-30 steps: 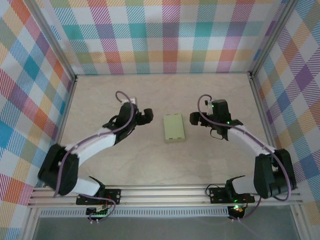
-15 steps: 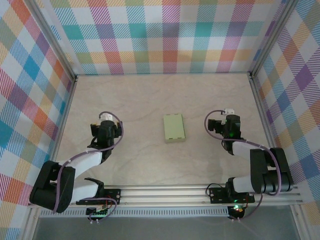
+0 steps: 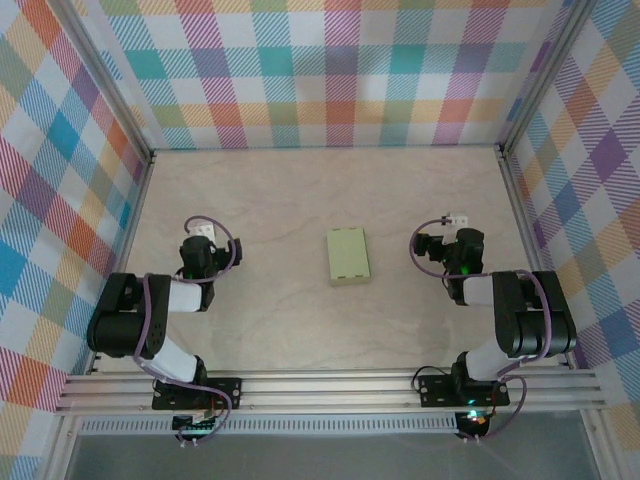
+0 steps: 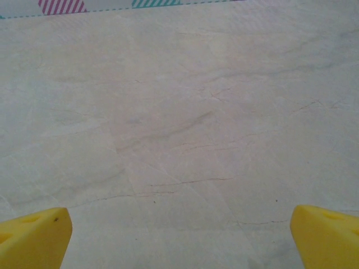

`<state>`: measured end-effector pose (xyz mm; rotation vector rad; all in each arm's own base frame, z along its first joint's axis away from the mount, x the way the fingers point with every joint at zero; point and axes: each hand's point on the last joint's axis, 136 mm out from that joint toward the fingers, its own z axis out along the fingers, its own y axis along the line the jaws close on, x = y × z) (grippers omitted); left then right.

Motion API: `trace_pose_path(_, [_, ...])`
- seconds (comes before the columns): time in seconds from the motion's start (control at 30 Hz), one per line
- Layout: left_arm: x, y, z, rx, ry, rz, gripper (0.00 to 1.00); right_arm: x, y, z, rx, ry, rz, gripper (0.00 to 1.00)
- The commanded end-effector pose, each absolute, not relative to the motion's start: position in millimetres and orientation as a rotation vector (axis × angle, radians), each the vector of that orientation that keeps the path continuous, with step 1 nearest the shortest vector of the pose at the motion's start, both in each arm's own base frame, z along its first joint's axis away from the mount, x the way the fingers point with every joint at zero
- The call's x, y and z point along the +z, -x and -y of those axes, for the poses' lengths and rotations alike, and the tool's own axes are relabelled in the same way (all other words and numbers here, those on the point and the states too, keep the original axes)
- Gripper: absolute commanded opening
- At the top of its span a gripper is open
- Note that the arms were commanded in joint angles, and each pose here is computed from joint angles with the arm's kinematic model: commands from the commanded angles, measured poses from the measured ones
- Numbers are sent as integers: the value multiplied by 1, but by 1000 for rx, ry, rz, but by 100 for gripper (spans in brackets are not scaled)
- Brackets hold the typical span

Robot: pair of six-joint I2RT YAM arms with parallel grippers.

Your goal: Fold the paper box

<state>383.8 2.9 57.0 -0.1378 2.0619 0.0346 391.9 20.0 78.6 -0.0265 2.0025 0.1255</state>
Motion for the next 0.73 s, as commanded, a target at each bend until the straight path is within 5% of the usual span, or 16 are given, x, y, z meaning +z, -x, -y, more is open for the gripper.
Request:
trace_pose_path(0.0, [79,-399,10,-17,92,-1994,100,92,-398,-22,148,39,-1952,100])
trace_pose_path(0.7, [79,-398,10,-14,91,-1993,100,92,-398,-22,147,40,-1950,100])
